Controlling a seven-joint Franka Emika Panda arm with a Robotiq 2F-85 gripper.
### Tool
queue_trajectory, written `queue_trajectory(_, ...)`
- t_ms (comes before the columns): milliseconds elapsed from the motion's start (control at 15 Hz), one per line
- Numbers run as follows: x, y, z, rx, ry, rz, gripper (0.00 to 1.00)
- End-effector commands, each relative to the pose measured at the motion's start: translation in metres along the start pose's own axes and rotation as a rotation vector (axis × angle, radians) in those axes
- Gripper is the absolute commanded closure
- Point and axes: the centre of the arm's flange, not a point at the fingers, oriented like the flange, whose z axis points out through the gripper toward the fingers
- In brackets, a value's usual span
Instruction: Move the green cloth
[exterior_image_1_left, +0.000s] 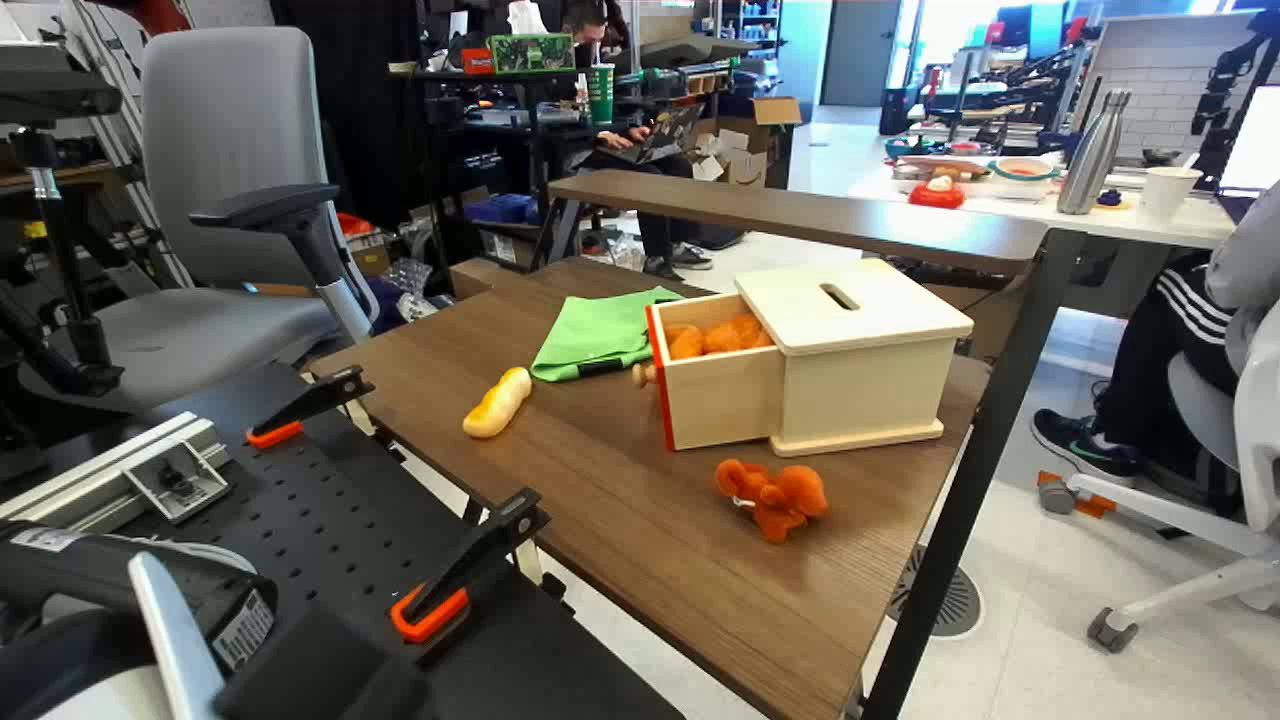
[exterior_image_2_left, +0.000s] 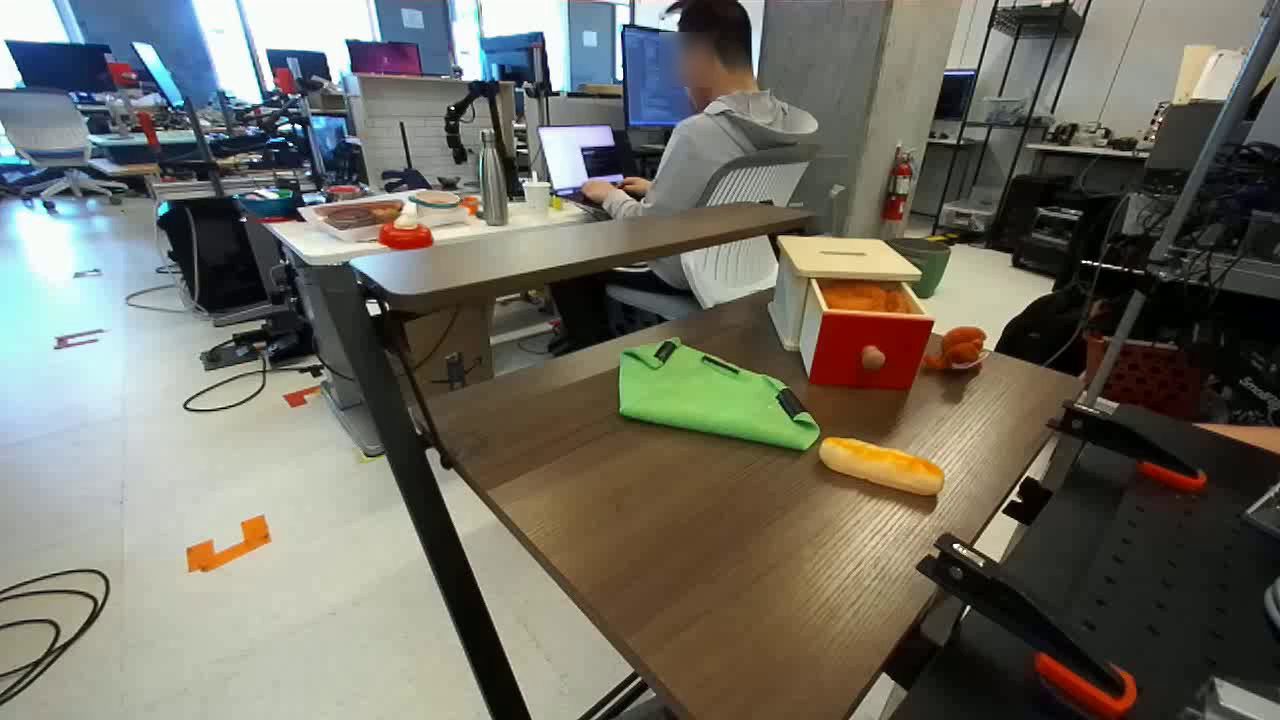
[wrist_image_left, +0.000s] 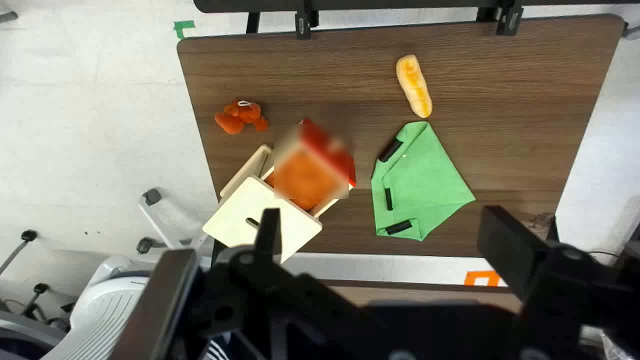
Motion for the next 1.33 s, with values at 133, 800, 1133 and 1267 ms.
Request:
queue_trajectory(133, 0.001, 0.000, -0.002, 0.000, 0.004, 0.000, 0.00)
queue_trajectory(800, 0.016, -0.029, 0.046, 0.116, 0.006, -0.211, 0.00)
queue_trajectory(1133, 0.040, -0.060, 0.090, 0.191, 0.020, -0.364, 0.00)
queue_trajectory(1267, 0.056, -0.066, 0.108, 0.203, 0.019, -0.392, 0.00)
